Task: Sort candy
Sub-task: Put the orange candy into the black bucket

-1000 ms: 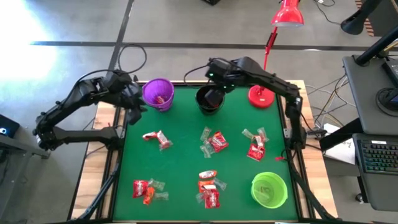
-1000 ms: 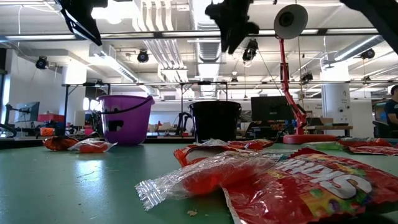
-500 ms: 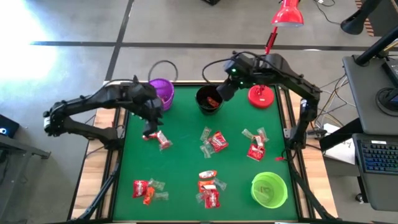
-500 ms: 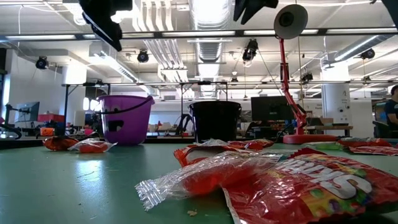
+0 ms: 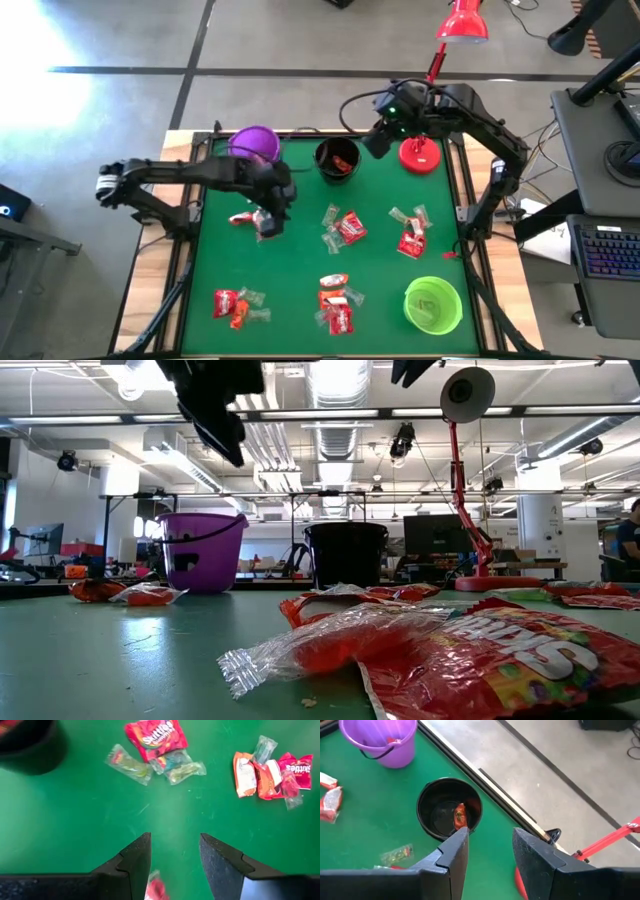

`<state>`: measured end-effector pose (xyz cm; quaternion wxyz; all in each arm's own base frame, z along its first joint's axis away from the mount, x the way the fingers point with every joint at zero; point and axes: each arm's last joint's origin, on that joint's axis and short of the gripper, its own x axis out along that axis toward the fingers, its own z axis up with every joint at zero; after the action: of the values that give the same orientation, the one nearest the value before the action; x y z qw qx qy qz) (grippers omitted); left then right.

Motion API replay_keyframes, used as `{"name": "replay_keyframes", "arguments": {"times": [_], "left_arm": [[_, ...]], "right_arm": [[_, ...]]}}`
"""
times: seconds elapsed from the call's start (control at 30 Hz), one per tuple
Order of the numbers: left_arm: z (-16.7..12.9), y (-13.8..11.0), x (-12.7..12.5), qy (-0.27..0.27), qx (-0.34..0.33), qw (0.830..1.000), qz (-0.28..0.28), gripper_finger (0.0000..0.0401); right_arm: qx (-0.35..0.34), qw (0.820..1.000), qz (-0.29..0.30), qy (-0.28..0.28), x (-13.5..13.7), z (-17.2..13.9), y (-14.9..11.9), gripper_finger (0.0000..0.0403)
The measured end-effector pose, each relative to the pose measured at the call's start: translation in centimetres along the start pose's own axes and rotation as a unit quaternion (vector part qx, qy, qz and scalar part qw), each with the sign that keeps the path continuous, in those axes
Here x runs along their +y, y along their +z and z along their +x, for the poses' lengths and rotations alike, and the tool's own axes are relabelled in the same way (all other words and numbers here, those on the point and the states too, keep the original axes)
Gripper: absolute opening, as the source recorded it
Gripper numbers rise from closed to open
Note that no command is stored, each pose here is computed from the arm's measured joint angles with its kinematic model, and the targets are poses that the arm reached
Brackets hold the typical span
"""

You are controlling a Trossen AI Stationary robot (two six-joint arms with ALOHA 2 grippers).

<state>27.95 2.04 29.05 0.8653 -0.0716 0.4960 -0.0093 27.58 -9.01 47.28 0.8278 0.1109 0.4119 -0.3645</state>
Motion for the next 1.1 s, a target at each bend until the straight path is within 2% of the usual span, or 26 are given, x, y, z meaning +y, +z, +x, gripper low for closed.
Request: {"name": "replay_keyframes", "arguments": {"times": [0.27, 0.4, 0.67, 0.87, 1.0, 1.1], "left_arm": [[4.8, 0.9, -3.2, -0.027, 0.021, 0.999, -0.02, 0.015], [6.4, 1.0, -5.2, -0.021, 0.016, 0.999, -0.023, 0.015], [9.4, 1.5, -6.9, -0.02, 0.033, 0.995, -0.089, 0.0163], [11.4, 3.4, -8.6, -0.023, 0.038, 0.997, -0.07, 0.0185], [12.2, 5.0, -9.8, 0.002, 0.023, 0.998, -0.057, 0.0187], [13.2, 5.5, -10.5, 0.014, 0.038, 0.998, -0.051, 0.0187]], "right_arm": [[-0.008, 0.999, -0.031, 0.003, -0.4, -0.7, -0.2, 0.0145], [-0.008, 0.998, -0.056, 0.002, -0.4, -0.7, -0.2, 0.0145], [-0.008, 0.997, -0.077, 0.002, -0.4, -0.7, -0.2, 0.0153], [-0.009, 0.996, -0.093, 0.002, -0.4, -0.7, -0.2, 0.0153], [-0.008, 0.996, -0.093, 0.002, -0.4, -0.7, -0.2, 0.0153], [-0.008, 0.996, -0.093, 0.002, -0.4, -0.7, -0.2, 0.0153]]}}
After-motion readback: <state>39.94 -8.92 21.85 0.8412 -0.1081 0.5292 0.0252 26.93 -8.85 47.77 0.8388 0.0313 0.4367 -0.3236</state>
